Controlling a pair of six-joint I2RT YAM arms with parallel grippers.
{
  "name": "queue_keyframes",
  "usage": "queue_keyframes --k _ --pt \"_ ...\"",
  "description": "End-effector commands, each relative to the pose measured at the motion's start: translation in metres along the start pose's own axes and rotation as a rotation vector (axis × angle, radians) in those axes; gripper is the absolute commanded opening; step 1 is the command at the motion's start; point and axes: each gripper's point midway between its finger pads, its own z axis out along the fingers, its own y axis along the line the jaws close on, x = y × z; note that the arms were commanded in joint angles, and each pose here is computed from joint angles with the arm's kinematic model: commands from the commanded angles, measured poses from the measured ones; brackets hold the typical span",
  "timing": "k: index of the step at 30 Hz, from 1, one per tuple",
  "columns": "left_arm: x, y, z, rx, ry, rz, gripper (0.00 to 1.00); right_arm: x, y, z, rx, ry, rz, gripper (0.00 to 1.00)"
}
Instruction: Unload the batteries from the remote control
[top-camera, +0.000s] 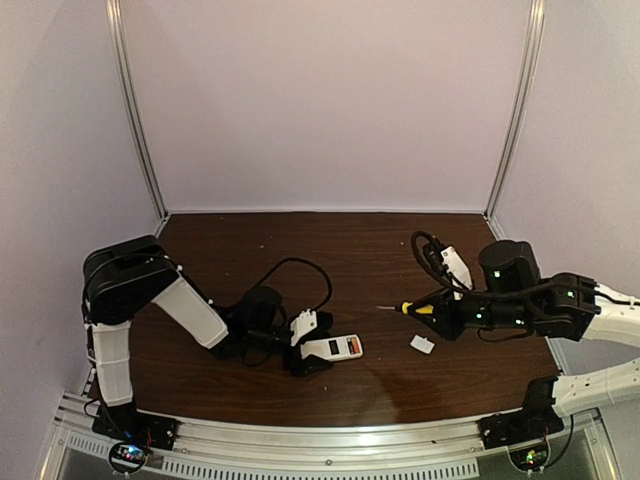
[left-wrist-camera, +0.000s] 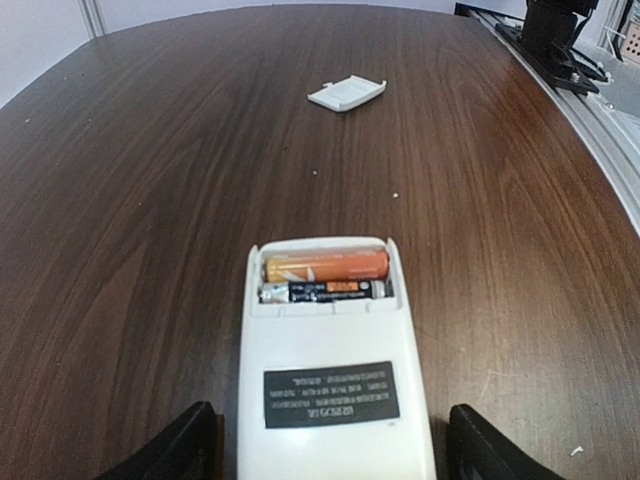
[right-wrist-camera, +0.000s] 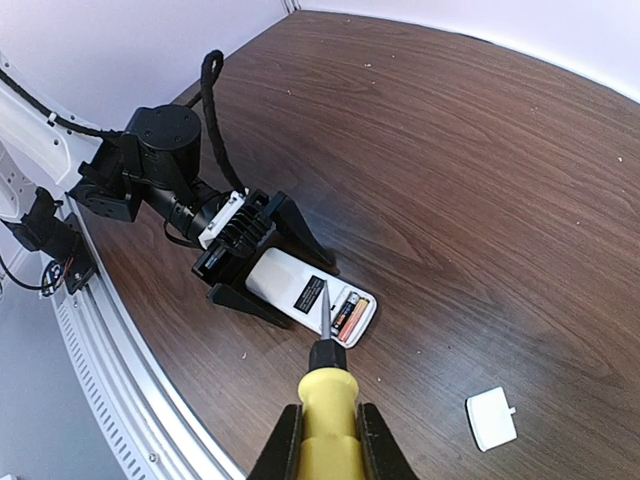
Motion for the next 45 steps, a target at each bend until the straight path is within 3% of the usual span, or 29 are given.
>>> queue_keyframes --k 1,11,20,26,27,36,45 --pt "0.008 0.002 0.006 0.016 0.029 0.016 0.79 0.004 -0.009 -0.003 0.036 -0.003 0.024 0.0" --pt "0.002 -0.003 0.001 0.02 0.022 0.05 0.32 0.003 -0.008 -0.003 0.032 -0.006 0.024 0.0" --pt "-0.02 -0.013 -0.004 -0.151 0.043 0.208 0.18 0.001 -0.008 -0.004 0.035 -0.005 -0.02 0.0" --pt "-0.035 -0.022 -0.01 -0.154 0.003 0.263 0.07 -0.001 -0.014 -0.001 0.075 -0.003 -0.045 0.0" --pt "-0.036 -0.023 -0.01 -0.152 0.01 0.273 0.01 -0.001 -0.013 0.0 0.073 -0.002 -0.049 0.0" --pt "-0.023 -0.049 -0.008 0.025 0.103 0.332 0.0 0.009 0.005 0.017 0.026 0.062 -0.11 0.0" --pt "-0.025 -0.073 -0.029 0.101 0.035 0.414 0.0 0.029 0.043 0.025 -0.09 0.162 -0.233 0.0"
